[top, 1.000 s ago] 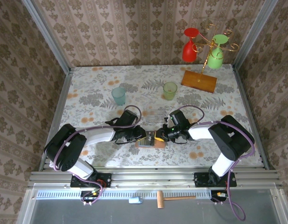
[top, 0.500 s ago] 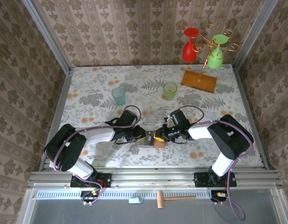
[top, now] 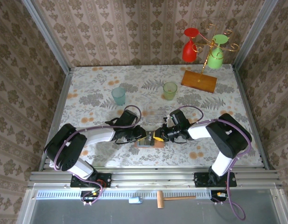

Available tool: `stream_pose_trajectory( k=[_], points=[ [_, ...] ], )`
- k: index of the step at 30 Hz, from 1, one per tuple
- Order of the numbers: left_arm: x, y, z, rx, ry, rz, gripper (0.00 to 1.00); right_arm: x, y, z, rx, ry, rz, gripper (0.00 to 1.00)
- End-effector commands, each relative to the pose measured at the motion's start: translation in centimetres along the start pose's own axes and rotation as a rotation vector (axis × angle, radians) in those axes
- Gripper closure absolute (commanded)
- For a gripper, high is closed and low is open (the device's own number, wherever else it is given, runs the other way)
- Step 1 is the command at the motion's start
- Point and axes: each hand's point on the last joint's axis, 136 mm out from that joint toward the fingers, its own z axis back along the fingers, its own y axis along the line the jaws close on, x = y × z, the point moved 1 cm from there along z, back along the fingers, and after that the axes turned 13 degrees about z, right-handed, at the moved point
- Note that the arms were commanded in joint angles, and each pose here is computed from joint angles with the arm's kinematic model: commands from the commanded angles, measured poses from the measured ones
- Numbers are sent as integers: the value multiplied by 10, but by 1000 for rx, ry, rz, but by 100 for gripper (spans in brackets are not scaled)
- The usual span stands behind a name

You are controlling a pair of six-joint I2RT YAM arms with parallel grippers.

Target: Take the credit cards out of the card holder

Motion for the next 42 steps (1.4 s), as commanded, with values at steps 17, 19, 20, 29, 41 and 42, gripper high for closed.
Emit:
stream_pose_trajectory(
  k=[17, 19, 20, 29, 41, 42],
  points=[
    [3, 25, 11, 88, -23, 10, 78, -4, -14, 20, -50, 15, 0, 94],
    [3, 25, 11, 87, -20, 11, 78, -3, -14, 24, -52, 14, 6, 94],
    [2, 25, 11, 87, -19, 13, 78, -3, -13, 27, -54, 13, 10, 95],
    [-1, 18, 11, 61, -13, 15, 78, 3, 4, 51, -113, 12, 121, 97],
    [7, -7, 23, 7, -55, -21, 70, 14, 31, 91, -256, 53, 442, 100],
    [9, -10, 26, -1, -64, -26, 69, 16, 33, 94, -272, 58, 490, 100]
  ],
)
